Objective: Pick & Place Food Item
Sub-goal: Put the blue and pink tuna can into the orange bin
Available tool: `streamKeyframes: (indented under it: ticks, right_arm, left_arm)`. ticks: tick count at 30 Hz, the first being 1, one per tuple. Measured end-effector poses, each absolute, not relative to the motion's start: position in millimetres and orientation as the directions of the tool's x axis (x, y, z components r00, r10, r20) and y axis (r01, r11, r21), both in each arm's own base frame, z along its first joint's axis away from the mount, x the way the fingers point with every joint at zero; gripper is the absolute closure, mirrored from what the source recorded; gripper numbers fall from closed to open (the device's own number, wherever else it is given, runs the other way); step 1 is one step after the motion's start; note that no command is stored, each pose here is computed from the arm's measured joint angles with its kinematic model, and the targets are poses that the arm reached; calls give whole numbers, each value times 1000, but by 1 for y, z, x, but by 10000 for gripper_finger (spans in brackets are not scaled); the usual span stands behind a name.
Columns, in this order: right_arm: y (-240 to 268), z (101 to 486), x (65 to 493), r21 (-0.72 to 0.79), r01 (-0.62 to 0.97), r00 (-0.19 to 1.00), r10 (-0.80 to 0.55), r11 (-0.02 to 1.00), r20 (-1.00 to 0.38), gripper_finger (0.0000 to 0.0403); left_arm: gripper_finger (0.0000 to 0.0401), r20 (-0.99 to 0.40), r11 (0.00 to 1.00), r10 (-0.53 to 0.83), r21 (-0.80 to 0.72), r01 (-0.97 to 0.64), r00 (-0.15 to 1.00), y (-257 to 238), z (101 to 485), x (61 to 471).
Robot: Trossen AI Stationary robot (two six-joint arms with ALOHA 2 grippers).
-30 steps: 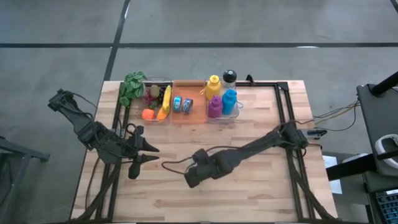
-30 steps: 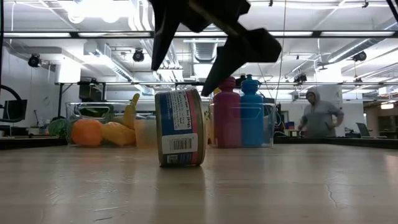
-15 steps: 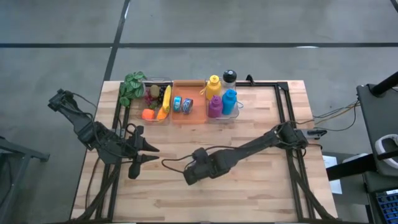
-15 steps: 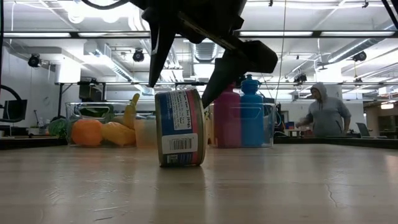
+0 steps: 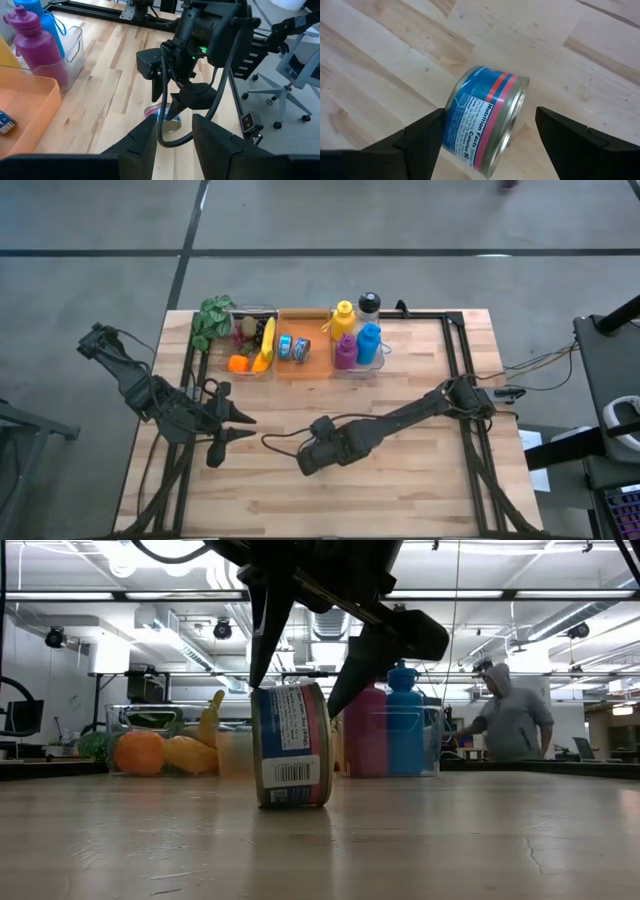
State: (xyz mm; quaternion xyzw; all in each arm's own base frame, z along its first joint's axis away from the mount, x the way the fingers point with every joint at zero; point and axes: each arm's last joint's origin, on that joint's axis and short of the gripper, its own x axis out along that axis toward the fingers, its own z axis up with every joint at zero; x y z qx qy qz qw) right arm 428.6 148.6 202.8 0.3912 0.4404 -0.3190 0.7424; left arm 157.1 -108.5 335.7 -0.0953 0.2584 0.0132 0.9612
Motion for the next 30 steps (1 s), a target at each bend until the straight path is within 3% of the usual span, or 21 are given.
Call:
streamKeyframes:
  ticks: [18, 30]
  right_arm:
    - [149, 214, 434, 354, 817, 447, -113, 456, -887, 85]
    - [152, 188, 440, 327, 830, 405, -83, 452, -911, 104]
  left_arm:
    - [273, -515, 984, -17, -161, -78, 857, -108, 334, 156]
    - [274, -518, 984, -9, -158, -85, 856, -107, 334, 157]
